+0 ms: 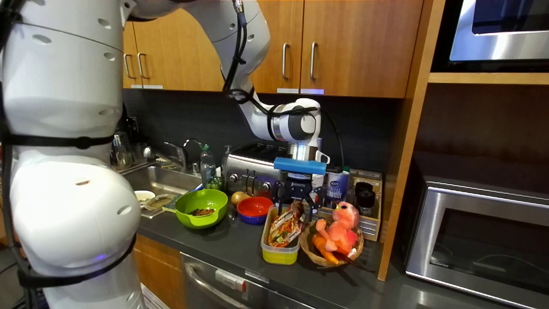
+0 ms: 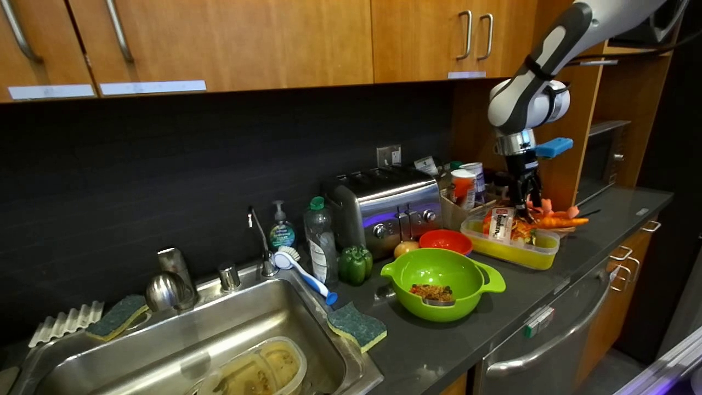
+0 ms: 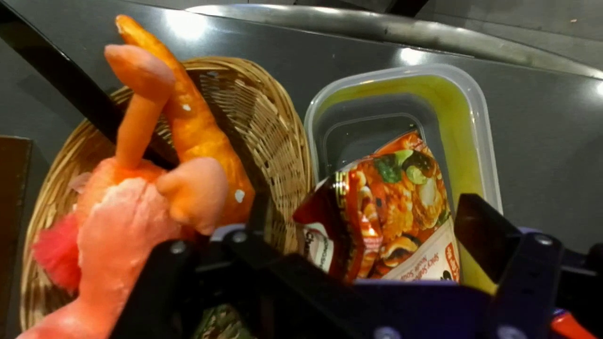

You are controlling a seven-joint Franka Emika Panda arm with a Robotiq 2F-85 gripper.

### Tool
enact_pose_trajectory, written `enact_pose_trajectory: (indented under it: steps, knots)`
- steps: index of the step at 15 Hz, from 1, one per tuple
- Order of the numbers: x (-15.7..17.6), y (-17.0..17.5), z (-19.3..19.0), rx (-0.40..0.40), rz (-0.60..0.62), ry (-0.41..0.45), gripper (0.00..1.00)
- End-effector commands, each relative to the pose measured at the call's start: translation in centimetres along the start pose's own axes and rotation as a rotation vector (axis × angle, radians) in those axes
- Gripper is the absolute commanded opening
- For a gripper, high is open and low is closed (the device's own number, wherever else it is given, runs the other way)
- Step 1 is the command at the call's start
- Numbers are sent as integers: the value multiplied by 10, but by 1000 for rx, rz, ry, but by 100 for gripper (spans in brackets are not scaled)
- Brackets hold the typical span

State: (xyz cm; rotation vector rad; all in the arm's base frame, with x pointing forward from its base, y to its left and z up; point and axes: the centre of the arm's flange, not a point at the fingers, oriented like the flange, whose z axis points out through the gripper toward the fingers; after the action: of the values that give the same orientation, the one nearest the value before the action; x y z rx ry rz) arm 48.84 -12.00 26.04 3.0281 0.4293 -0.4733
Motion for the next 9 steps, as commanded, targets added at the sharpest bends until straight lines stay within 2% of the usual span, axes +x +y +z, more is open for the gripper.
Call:
enact_pose_trajectory:
  steps: [1, 2, 4, 5, 9]
  knots:
    - [4, 11, 4, 72, -90, -31, 96]
    - [4, 13, 6, 86, -109, -37, 73]
    - [4, 15, 8, 104, -135, -46, 69]
    - [4, 17, 8, 110, -146, -47, 64]
    - [4, 20, 6, 119, -177, -52, 33]
